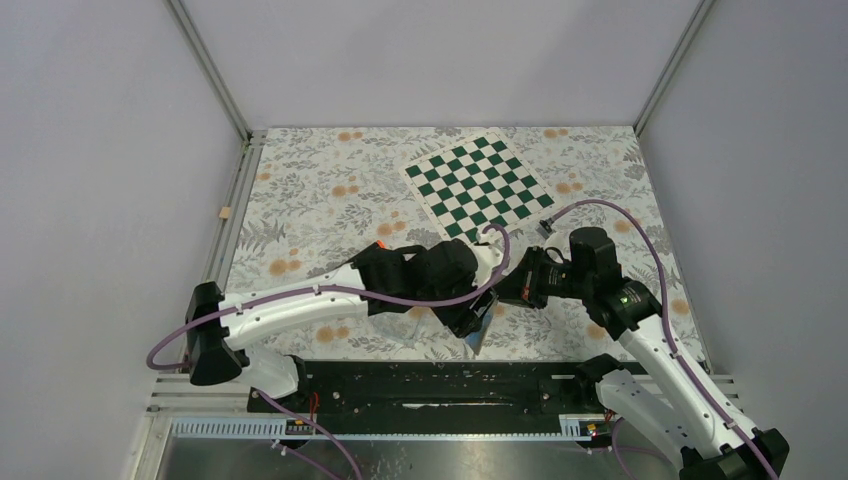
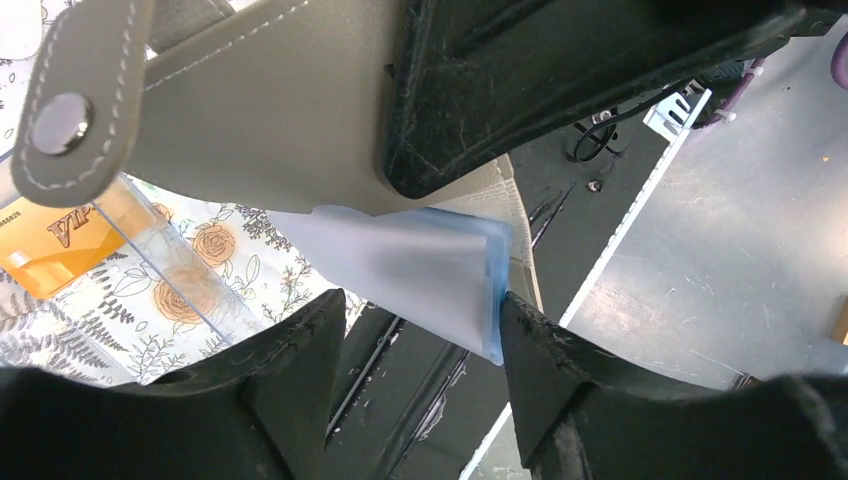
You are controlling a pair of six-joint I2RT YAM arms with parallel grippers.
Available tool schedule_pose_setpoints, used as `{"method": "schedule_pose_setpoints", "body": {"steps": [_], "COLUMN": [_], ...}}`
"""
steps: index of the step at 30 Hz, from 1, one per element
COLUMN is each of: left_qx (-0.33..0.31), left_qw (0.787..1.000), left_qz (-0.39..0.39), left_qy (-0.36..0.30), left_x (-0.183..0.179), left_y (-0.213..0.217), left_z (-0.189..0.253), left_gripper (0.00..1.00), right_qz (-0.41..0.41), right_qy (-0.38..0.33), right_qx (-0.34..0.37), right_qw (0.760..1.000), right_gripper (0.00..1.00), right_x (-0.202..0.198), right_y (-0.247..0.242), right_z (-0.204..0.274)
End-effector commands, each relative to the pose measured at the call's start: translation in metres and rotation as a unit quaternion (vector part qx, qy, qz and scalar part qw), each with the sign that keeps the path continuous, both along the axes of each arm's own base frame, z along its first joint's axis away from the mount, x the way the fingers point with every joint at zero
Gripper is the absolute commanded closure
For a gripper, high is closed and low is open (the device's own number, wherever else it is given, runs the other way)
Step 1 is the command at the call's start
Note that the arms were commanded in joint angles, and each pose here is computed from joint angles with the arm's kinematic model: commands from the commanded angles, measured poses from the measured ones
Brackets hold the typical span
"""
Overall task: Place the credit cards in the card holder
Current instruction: Open the card holder at the center of the board.
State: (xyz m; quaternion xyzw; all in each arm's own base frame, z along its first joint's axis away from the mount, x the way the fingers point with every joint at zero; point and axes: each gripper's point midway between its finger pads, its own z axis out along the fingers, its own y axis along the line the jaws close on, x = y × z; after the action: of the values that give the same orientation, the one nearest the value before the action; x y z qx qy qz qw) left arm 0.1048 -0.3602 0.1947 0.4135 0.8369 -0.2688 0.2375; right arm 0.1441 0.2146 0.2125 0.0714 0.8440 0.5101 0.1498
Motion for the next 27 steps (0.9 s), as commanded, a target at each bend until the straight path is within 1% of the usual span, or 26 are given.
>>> {"method": "schedule_pose_setpoints", "body": {"steps": [1, 3, 10, 14, 19, 23, 27], "left_qx": [-0.01, -0.017, -0.038, -0.045, -0.037, -0.032, -0.018], "left_qw": [1.0, 0.999, 0.999, 0.999, 0.999, 0.999, 1.0], "left_qz": [0.009, 0.009, 0.005, -0.003, -0.007, -0.014, -0.01], "left_qy": [-0.028, -0.031, -0.034, -0.028, -0.024, -0.013, -0.013], "left_x": [0.006, 0.005, 0.003, 0.0, -0.001, -0.004, -0.002], "left_y": [0.008, 0.009, 0.01, 0.006, 0.006, 0.002, 0.004], "left_z": [0.018, 0.023, 0.031, 0.033, 0.026, 0.021, 0.014], "left_gripper": [0.43, 0.42, 0.3, 0.29, 0.33, 0.33, 0.43], "right_qz": [0.005, 0.007, 0.008, 0.008, 0.008, 0.008, 0.009], "right_qy": [-0.017, -0.016, -0.017, -0.017, -0.017, -0.017, -0.019], "right_qx": [0.008, 0.009, 0.01, 0.01, 0.01, 0.01, 0.01], "right_qw": [1.0, 1.0, 1.0, 1.0, 1.0, 1.0, 1.0], "right_gripper": [1.0, 1.0, 1.0, 1.0, 1.0, 1.0, 1.0], "right_x": [0.001, 0.001, 0.001, 0.0, 0.0, 0.001, 0.001], "right_y": [0.001, 0.001, 0.001, 0.001, 0.001, 0.001, 0.001], "right_z": [0.01, 0.01, 0.01, 0.01, 0.01, 0.011, 0.011]}}
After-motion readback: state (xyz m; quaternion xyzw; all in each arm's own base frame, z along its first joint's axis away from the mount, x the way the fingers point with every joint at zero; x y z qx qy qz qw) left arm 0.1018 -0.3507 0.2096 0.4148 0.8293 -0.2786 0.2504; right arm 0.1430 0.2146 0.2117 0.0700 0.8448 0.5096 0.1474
